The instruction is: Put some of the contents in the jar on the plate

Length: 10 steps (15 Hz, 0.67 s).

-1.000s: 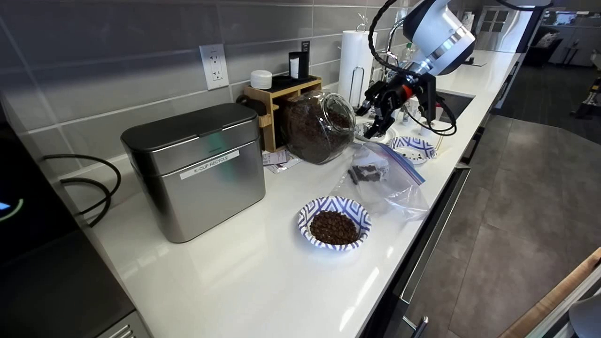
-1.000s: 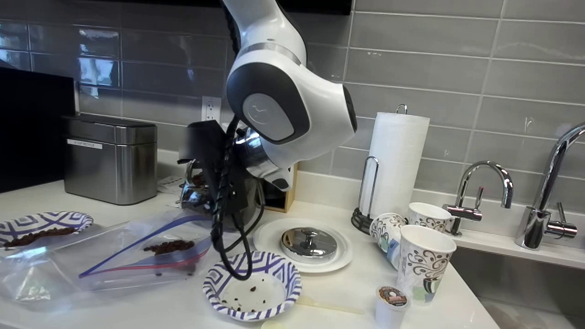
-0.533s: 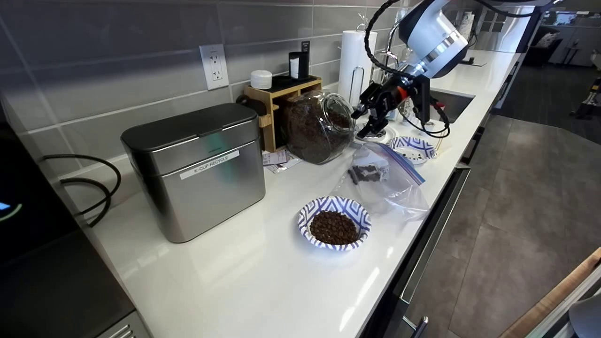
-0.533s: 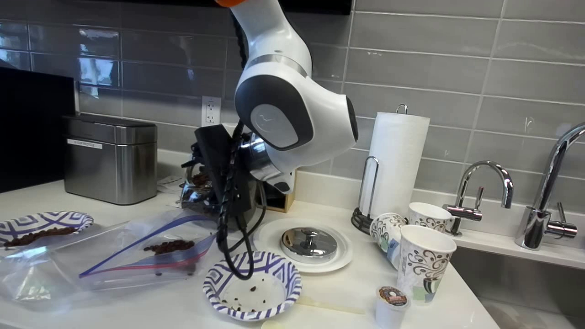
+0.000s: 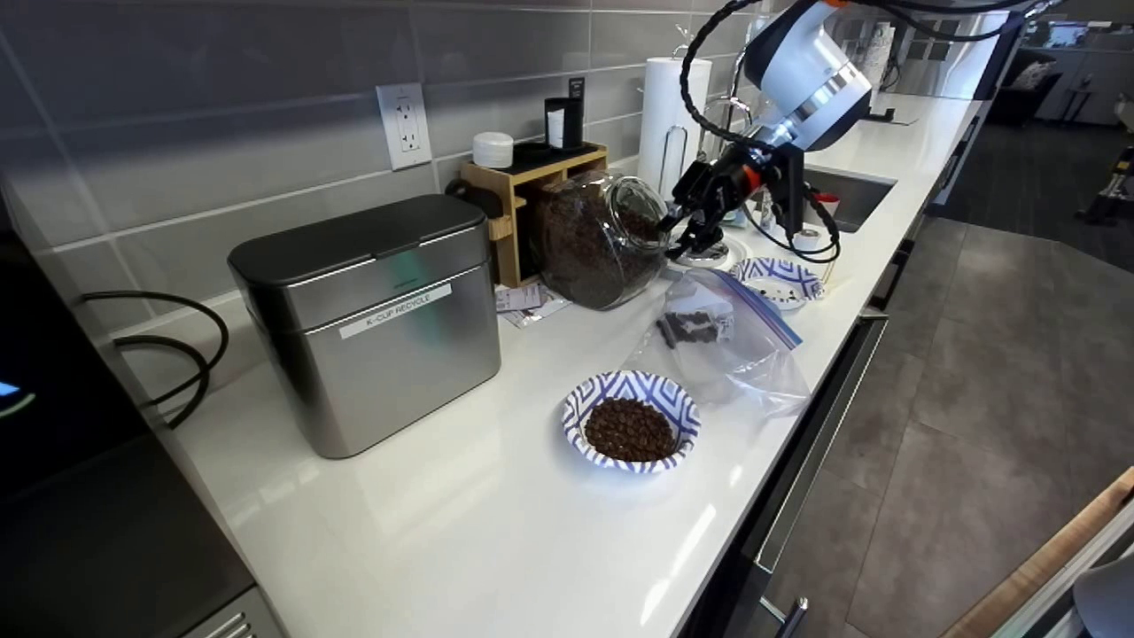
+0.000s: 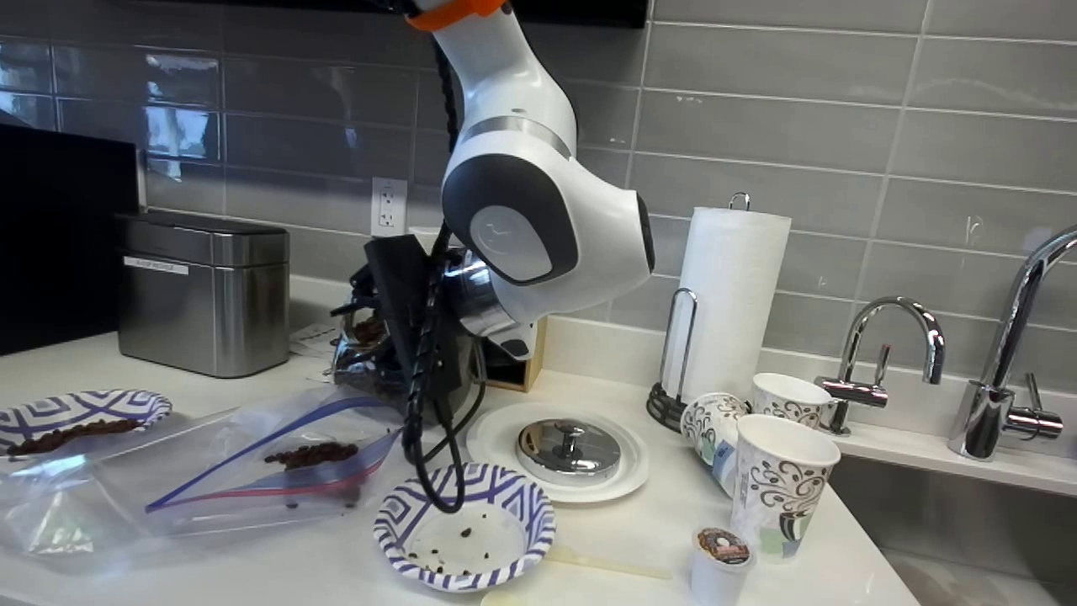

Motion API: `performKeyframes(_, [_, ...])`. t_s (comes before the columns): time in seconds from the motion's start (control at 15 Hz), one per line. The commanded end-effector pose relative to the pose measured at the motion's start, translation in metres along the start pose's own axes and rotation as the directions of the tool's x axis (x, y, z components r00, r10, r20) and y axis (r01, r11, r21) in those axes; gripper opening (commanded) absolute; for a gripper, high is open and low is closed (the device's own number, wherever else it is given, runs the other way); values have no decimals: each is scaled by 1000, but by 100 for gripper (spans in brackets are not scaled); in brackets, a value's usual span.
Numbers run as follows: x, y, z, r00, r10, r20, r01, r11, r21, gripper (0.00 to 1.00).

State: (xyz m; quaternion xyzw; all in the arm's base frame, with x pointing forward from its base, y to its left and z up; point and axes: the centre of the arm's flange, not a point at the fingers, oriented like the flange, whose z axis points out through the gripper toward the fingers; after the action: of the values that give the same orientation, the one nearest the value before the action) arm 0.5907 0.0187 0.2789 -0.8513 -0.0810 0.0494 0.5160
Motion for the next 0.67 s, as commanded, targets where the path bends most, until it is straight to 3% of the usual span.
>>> performKeyframes(0.0, [7, 4, 1, 1000, 21, 11, -21, 999, 28, 42])
performKeyframes(0.07, [7, 4, 1, 1000, 24, 12, -24, 999, 28, 39])
performKeyframes(0.2, [6, 5, 1, 1000, 27, 14, -27, 999, 28, 24])
performKeyframes(0.33, [6, 6, 2, 999, 31, 15, -31, 999, 29, 23])
performKeyframes(0.4, [6, 7, 2, 999, 33, 16, -33, 999, 28, 13])
performKeyframes(0.6, [6, 8, 2, 999, 40, 18, -41, 999, 32, 0])
